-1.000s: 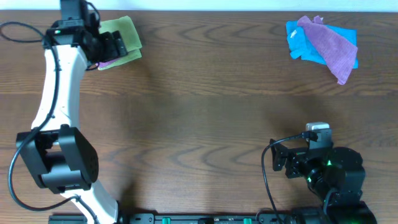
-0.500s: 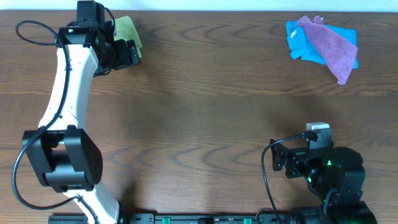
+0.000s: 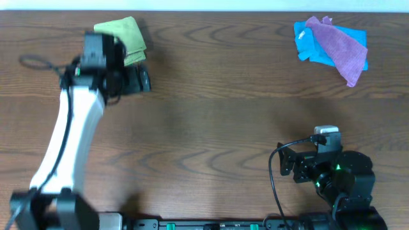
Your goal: Fold the cloth
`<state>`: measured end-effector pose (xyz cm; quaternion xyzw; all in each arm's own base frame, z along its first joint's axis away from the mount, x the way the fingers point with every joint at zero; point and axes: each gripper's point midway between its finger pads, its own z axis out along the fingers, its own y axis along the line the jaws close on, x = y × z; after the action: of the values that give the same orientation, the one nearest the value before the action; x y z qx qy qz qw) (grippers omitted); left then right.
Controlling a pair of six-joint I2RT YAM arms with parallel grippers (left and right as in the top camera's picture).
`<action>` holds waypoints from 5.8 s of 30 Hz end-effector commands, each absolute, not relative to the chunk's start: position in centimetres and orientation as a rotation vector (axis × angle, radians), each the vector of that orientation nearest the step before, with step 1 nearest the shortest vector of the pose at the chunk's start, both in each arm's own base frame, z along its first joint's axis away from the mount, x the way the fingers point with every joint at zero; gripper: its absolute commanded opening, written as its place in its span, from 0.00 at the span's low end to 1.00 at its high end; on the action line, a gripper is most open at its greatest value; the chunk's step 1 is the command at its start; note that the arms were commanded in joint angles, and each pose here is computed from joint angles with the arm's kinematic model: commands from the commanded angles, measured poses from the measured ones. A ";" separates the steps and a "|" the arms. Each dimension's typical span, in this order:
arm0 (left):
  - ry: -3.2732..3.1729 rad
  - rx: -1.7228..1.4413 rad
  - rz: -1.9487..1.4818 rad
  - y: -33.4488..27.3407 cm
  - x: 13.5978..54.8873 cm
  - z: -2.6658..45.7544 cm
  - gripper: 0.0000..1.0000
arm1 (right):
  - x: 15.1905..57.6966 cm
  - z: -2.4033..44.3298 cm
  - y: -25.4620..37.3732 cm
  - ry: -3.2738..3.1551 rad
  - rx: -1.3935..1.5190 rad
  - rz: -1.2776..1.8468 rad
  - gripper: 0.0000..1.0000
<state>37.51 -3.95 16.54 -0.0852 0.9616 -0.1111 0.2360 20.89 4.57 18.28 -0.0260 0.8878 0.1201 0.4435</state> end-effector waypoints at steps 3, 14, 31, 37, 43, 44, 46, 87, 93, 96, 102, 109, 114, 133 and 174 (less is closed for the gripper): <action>2.553 -0.224 -0.297 -3.6 32.9 15.8 0.95 | 20.9 18.2 4.4 2.201 -0.038 0.302 0.99; 2.288 -0.073 -0.268 -3.3 24.9 15.0 0.95 | 20.9 18.2 4.4 2.201 -0.038 0.302 0.99; 2.136 0.025 -0.088 -1.5 20.9 11.0 0.95 | 20.9 18.2 4.4 2.201 -0.038 0.302 0.99; 2.144 0.108 -0.037 -1.4 20.1 9.8 0.95 | 20.9 18.2 4.4 2.201 -0.038 0.302 0.99; 2.158 0.208 0.022 -1.2 19.3 9.2 0.95 | 20.9 18.2 4.4 2.201 -0.038 0.302 0.99; 2.169 0.208 0.037 -1.0 19.0 8.9 0.95 | 20.9 18.2 4.4 2.201 -0.038 0.302 0.99; 2.183 0.199 0.046 -0.8 18.8 8.6 0.95 | 20.9 18.2 4.4 2.201 -0.038 0.302 0.99; 2.233 -0.043 0.101 1.4 18.1 6.2 0.95 | 20.9 18.2 4.4 2.201 -0.038 0.302 0.99; 2.233 -0.043 0.101 1.4 18.1 6.2 0.95 | 19.4 16.9 4.3 2.270 -0.030 0.301 0.99; 2.233 -0.043 0.101 1.4 18.1 6.2 0.95 | 18.9 16.7 3.3 2.246 -0.043 0.220 0.99; 2.233 -0.043 0.101 1.4 18.1 6.2 0.95 | 18.7 13.4 1.9 2.187 -0.036 0.115 0.99; 2.233 -0.043 0.101 1.4 18.1 6.2 0.95 | 19.6 10.3 1.4 2.142 -0.067 0.068 0.99; 2.233 -0.043 0.101 1.4 18.1 6.2 0.95 | 19.7 9.1 0.8 2.130 -0.087 0.023 0.99; 2.233 -0.043 0.101 1.4 18.1 6.2 0.95 | 19.5 7.8 0.7 2.146 -0.037 0.044 0.99; 2.233 -0.043 0.101 1.4 18.1 6.2 0.95 | 19.5 7.9 0.7 2.144 -0.037 0.044 0.99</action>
<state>18.36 1.05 6.96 -0.0065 0.8940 0.0349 0.4466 19.53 1.09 8.32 -0.0297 0.8765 0.0198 0.4800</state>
